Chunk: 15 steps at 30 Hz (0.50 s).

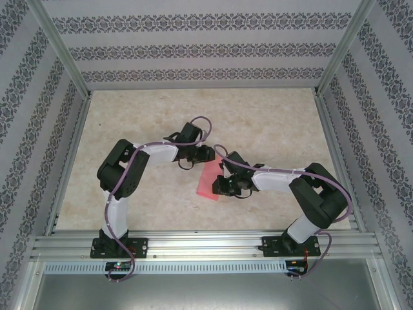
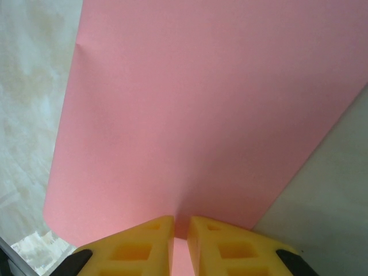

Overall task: Fold a paper plane with a square sheet of paper (fold left side to right side)
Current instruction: First fold the square sheet of paper in half at the center of the table.

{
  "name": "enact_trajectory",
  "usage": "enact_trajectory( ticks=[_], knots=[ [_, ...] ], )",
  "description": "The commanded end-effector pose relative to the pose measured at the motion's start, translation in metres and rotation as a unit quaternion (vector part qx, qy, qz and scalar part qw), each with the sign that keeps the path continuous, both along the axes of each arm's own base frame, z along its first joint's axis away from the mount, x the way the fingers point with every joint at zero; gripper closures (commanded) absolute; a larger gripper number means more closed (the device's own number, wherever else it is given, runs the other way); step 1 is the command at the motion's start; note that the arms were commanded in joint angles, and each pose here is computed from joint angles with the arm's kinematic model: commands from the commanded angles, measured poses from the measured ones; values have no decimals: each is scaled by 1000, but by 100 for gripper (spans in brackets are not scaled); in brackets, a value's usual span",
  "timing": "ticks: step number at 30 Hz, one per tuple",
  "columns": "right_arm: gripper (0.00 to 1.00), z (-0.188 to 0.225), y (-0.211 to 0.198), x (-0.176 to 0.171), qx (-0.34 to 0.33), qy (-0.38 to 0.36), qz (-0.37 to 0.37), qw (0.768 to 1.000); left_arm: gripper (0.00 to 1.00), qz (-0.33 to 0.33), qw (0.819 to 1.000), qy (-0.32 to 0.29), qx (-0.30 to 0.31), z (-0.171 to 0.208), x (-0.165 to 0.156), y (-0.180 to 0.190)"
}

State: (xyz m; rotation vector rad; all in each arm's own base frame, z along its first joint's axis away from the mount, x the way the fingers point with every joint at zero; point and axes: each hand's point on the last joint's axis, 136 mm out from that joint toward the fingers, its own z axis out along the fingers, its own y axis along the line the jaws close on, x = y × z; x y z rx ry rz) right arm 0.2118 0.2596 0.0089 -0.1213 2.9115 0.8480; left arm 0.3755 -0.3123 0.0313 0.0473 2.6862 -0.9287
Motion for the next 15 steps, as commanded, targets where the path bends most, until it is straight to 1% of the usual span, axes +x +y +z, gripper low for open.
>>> enact_trajectory(
  ticks=[1, 4, 7, 11, 15],
  knots=[
    [81, -45, -50, -44, -118, 76, 9, 990, 61, 45, 998, -48, 11, 25, 20, 40],
    [81, -45, -51, -44, -122, 78, 15, 989, 61, 55, 997, -56, 10, 35, 15, 59],
    [81, -43, -50, -43, -119, 76, 16, 990, 62, 43, 997, -63, -2, 42, 6, 61],
    [81, -44, -50, -42, -121, 76, 15, 990, 64, 14, 996, -62, -57, 50, -5, 41],
    [81, -45, -50, -43, -123, 78, 16, 989, 65, -14, 995, -51, -82, 49, -12, 14]
  ],
)
